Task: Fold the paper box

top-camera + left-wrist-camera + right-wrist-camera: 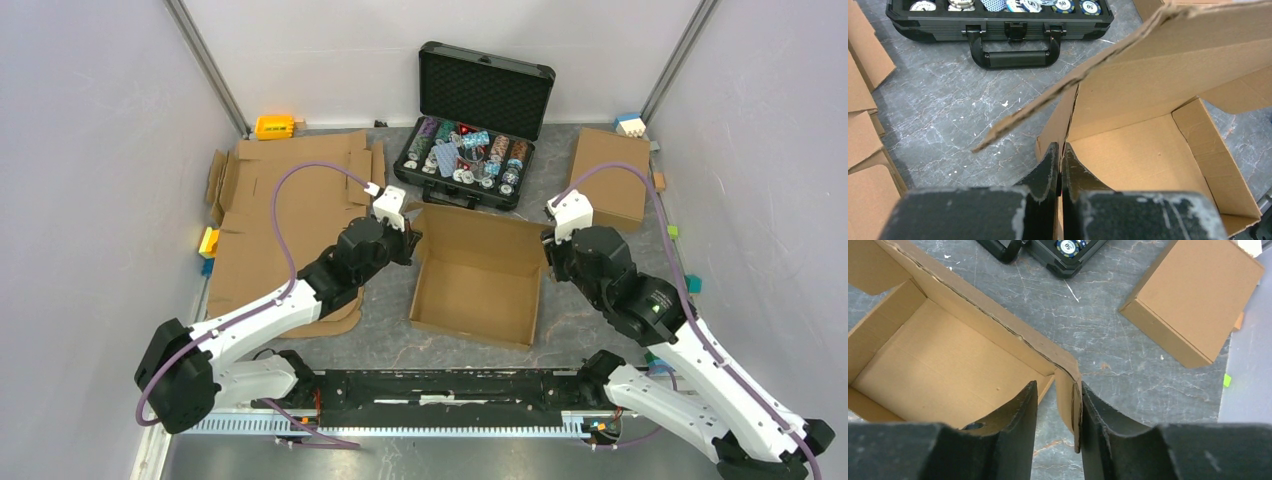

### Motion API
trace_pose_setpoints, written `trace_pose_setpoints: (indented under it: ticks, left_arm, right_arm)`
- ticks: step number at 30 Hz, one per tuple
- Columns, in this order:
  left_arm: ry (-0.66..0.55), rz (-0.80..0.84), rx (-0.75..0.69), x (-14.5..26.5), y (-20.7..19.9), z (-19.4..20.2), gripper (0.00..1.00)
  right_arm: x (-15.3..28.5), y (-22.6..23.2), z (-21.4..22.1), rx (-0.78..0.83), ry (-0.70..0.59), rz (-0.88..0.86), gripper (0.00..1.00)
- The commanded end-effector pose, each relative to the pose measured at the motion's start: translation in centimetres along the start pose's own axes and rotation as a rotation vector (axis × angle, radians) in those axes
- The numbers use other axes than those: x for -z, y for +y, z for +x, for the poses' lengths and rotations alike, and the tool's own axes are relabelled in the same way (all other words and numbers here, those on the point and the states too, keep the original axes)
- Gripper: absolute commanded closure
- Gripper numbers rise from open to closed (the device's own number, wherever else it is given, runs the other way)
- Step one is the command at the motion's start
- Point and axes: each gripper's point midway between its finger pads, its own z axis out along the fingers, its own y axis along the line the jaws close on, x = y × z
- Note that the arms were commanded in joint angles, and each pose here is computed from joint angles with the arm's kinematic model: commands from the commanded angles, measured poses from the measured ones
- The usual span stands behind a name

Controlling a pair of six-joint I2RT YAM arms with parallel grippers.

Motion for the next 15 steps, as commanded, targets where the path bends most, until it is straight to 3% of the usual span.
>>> trace_pose_setpoints:
  ticks: [1, 9, 15]
  left_arm:
    - [-0.034, -0.01, -0.023, 0.5, -0.1, -2.0, 0.98]
    - [-0.037, -0.018, -0.015, 0.7, 0.0, -2.2, 0.98]
    - [-0.041, -0.025, 0.004, 0.8, 0.1, -2.2, 0.98]
  right_arm:
    - [-0.7, 1.0, -0.4, -0.059, -0.01, -0.025, 0.61]
    - [-1.5, 0.2, 0.6, -0.074, 0.015, 0.046, 0.67]
    - [-1.6, 0.4, 0.9, -0.111, 0.016, 0.046, 0.88]
